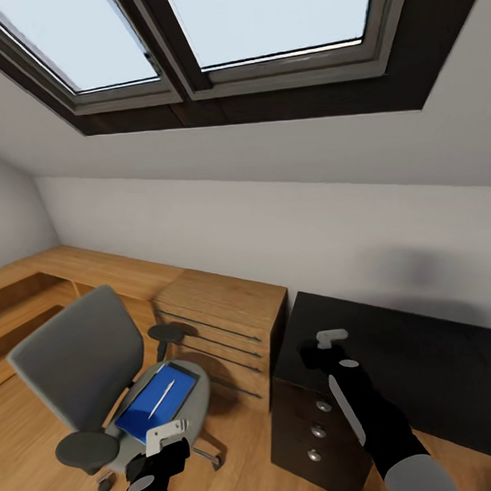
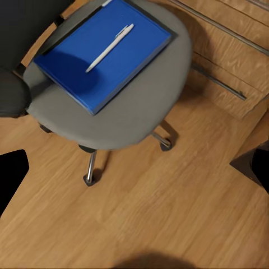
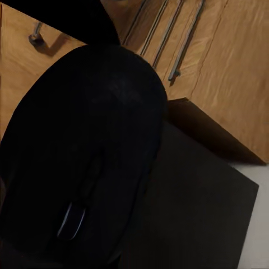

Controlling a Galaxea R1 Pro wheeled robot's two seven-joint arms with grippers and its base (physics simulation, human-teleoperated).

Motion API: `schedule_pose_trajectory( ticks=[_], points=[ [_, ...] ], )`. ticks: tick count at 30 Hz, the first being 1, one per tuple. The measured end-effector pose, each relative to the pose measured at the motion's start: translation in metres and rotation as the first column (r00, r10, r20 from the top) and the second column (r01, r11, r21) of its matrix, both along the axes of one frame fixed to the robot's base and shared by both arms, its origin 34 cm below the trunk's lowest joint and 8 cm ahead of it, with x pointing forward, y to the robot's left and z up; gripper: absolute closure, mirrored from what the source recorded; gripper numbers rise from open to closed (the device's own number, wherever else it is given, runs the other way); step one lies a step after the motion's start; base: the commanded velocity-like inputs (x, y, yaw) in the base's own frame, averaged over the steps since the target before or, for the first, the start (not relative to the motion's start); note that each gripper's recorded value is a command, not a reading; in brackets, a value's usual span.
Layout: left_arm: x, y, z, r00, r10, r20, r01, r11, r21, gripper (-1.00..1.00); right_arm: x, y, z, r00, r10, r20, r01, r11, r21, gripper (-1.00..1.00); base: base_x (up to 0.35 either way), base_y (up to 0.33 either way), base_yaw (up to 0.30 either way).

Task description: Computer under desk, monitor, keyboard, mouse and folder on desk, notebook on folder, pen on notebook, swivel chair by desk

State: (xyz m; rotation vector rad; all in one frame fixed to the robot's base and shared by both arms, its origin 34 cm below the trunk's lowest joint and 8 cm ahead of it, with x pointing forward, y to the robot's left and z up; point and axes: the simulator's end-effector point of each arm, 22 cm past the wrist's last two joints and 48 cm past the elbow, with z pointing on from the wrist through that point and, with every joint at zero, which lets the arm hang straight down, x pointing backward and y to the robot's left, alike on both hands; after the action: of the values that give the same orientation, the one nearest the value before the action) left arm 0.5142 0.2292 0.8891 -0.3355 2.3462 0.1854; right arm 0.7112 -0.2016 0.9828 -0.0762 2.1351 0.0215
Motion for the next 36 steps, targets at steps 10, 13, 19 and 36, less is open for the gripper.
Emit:
schedule_pose_trajectory(
  ticks=[10,13,19,36],
  points=[
    [0.001,-0.016,0.001,0.999,-0.039,0.004,0.039,0.999,-0.004,-1.00,-0.017,0.008,-0.008,0.954,0.298,-0.032,-0.295,0.954,0.059,1.00,0.040,0.000,0.045],
    [0.001,-0.029,0.002,0.997,-0.073,0.007,0.073,0.997,-0.003,-1.00,-0.023,0.010,-0.013,0.937,0.345,-0.053,-0.345,0.938,0.022,1.00,0.002,0.000,0.003],
    [0.003,-0.055,0.009,0.991,-0.128,0.038,0.129,0.992,-0.006,-1.00,-0.036,0.014,-0.039,0.897,0.420,-0.138,-0.436,0.893,-0.110,1.00,0.000,0.000,0.000],
    [0.004,-0.084,0.013,0.979,-0.183,0.087,0.185,0.983,-0.014,-1.00,-0.058,0.026,-0.075,0.841,0.483,-0.244,-0.532,0.822,-0.203,1.00,0.166,0.000,0.000]
  ],
)
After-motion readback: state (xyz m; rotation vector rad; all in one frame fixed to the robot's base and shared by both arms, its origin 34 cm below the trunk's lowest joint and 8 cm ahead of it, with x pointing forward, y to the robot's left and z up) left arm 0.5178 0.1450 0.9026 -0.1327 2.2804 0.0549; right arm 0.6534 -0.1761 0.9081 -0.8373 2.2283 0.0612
